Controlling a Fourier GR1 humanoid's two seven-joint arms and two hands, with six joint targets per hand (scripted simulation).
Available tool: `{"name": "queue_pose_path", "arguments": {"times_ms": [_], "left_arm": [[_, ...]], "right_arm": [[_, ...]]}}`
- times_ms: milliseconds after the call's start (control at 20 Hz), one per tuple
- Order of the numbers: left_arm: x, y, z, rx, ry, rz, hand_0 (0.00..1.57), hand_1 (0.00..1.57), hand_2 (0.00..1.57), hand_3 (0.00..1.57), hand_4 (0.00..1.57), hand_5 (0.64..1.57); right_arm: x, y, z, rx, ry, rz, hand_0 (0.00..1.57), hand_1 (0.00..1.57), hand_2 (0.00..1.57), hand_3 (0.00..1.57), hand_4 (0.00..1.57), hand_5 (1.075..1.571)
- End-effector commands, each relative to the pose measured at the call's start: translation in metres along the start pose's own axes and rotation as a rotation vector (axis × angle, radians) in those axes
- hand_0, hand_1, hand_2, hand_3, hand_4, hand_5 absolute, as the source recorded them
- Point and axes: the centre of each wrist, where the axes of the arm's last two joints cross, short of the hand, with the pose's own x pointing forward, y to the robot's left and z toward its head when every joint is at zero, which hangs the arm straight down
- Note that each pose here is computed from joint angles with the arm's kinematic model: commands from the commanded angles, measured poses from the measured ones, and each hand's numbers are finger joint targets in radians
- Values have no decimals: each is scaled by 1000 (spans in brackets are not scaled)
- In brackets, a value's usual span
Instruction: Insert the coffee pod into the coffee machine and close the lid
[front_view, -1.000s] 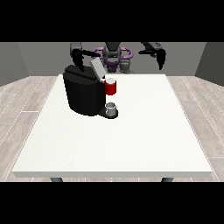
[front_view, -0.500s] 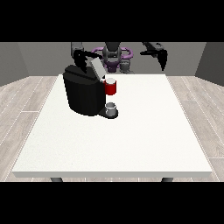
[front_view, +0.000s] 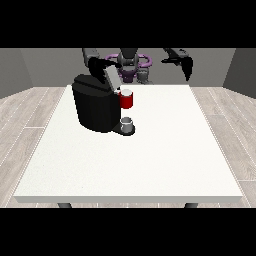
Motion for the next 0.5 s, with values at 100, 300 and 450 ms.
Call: {"name": "queue_pose_path", "arguments": {"times_ms": [100, 300, 450], "left_arm": [[9, -9, -13, 18, -58, 7, 0, 0, 0, 0, 24, 1571], [-20, -5, 2, 60, 20, -2, 0, 0, 0, 0, 192, 1571], [-14, 20, 3, 57, -17, -3, 0, 0, 0, 0, 156, 1571]], "right_arm": [[15, 10, -19, 15, -23, 26, 0, 0, 0, 0, 0, 1571], [33, 33, -25, 84, 5, 28, 0, 0, 0, 0, 182, 1571], [24, 24, -23, 83, -20, 56, 0, 0, 0, 0, 214, 1571]]}}
